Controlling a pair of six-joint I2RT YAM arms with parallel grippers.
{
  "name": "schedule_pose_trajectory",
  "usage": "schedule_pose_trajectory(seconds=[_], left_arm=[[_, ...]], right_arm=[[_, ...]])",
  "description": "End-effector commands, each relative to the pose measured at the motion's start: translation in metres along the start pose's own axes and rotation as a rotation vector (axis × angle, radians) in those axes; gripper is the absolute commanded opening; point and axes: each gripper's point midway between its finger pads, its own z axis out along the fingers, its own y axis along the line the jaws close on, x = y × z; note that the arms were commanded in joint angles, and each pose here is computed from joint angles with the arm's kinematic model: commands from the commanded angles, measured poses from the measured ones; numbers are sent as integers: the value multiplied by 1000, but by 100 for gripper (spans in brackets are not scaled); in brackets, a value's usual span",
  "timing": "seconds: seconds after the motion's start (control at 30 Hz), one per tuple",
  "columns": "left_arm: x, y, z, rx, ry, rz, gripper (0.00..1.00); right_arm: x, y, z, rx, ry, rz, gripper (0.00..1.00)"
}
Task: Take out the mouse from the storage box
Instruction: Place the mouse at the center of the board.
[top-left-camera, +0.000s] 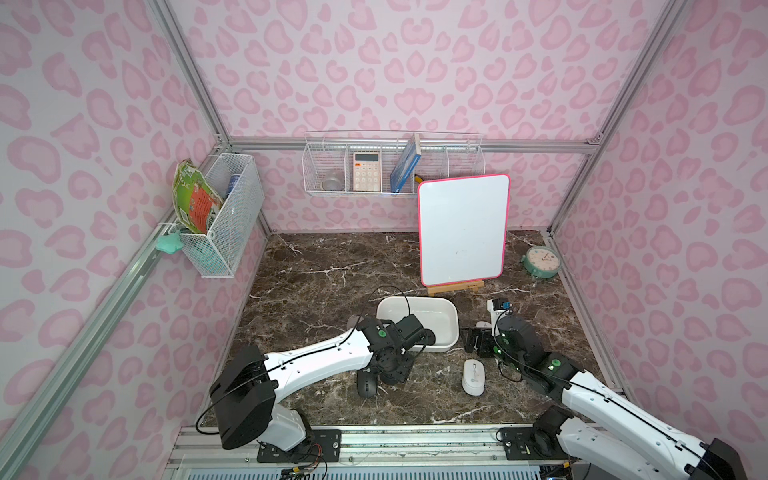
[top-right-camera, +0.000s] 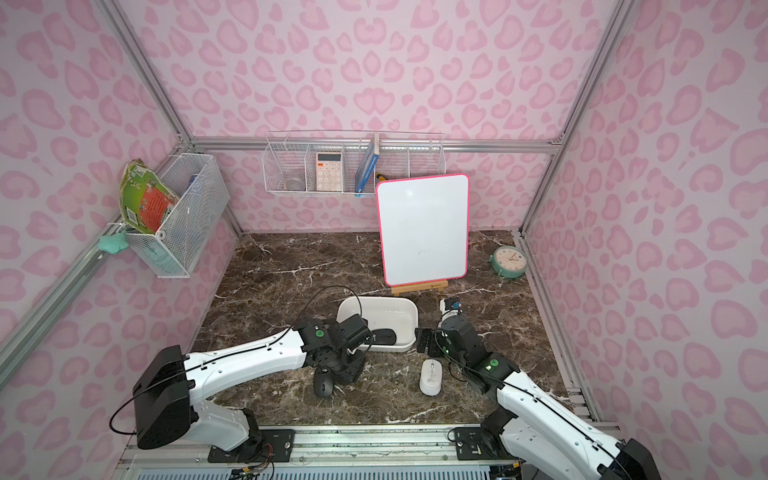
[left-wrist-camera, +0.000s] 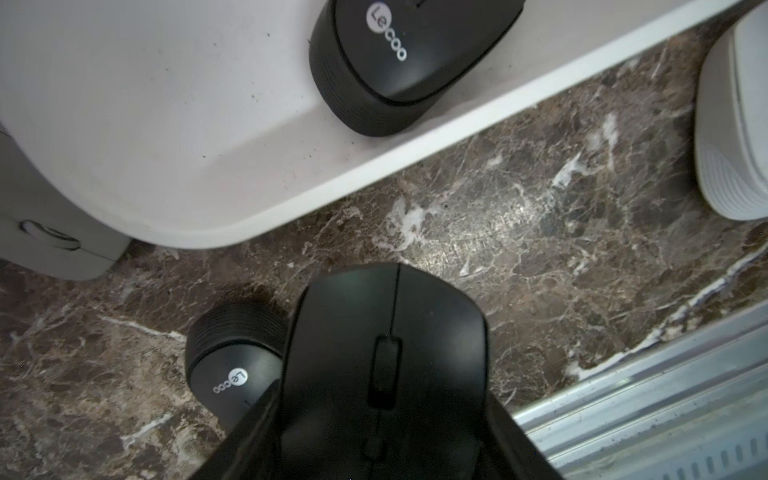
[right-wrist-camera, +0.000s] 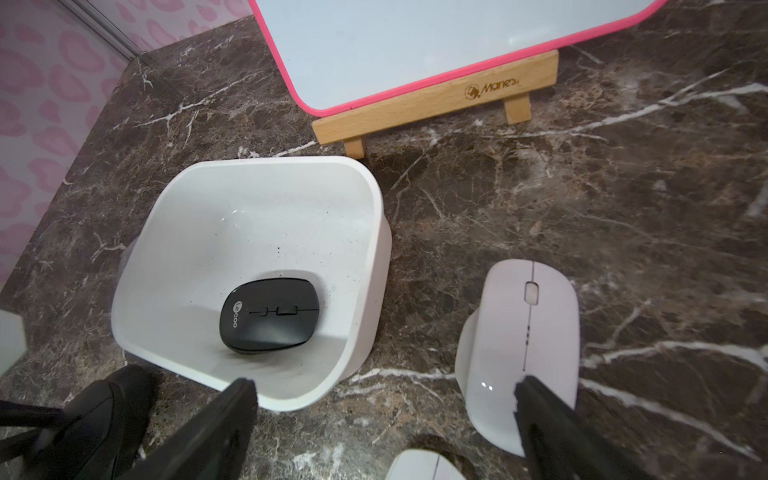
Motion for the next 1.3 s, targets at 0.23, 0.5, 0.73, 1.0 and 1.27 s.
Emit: schedule_pose_trajectory(seconds=[0.23, 0.5, 0.73, 1.0, 1.27], left_arm=[[13, -16, 30, 33, 3, 23, 52], [21, -14, 48, 14, 31, 42, 59], [16, -19, 45, 32, 13, 52, 73], [10, -18, 34, 47, -46, 56, 84], [-9, -8, 1, 96, -224, 4, 88]], right_arm=[[-12, 14, -2, -58, -30, -5, 99], [-11, 15, -4, -69, -30, 7, 98], [-11, 15, -6, -72, -28, 8, 98], [-9, 24, -4, -106, -8, -37, 99], [7, 54, 14, -129, 101, -207, 99]])
